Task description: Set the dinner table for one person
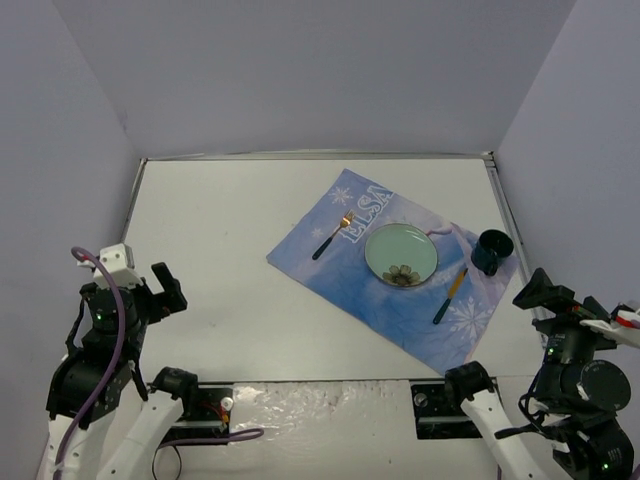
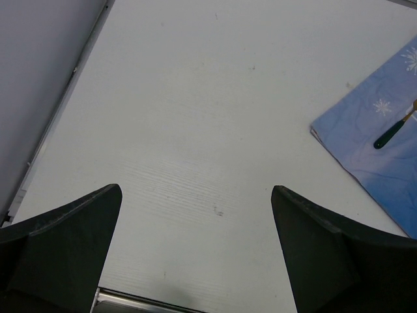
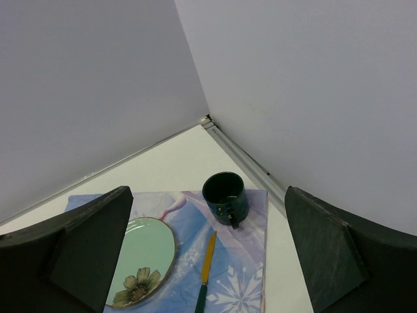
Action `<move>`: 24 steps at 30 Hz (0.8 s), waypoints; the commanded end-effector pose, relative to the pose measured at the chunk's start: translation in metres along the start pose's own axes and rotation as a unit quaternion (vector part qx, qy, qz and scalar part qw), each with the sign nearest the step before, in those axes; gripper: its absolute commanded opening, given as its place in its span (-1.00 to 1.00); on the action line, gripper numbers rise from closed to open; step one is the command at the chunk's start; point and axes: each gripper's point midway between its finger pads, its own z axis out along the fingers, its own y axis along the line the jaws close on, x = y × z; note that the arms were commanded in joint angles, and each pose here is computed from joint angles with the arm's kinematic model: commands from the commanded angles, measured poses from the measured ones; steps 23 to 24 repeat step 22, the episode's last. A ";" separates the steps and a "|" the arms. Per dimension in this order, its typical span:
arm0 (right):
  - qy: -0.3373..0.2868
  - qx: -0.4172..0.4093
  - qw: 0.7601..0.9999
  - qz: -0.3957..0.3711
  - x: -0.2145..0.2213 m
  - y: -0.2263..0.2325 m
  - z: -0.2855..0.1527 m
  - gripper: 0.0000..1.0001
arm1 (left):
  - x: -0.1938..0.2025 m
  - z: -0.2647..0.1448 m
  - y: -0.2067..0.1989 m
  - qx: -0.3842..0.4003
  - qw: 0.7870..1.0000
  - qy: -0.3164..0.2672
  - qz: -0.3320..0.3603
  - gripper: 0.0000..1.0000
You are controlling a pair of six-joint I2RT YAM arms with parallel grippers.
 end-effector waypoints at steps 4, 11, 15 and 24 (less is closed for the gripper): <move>-0.041 0.036 0.998 0.030 -0.023 -0.020 -0.002 1.00 | -0.009 0.014 -0.009 0.013 0.999 -0.042 -0.022 0.94; -0.035 0.025 0.999 0.017 -0.025 -0.017 0.000 1.00 | -0.010 0.029 -0.018 0.015 0.999 -0.033 -0.021 0.94; -0.027 0.010 0.999 0.020 -0.022 -0.010 0.004 1.00 | -0.011 0.037 -0.023 0.018 0.999 -0.029 -0.025 0.94; -0.014 -0.014 1.000 0.020 -0.016 0.002 0.010 1.00 | -0.012 0.045 -0.028 0.018 0.999 -0.023 -0.028 0.94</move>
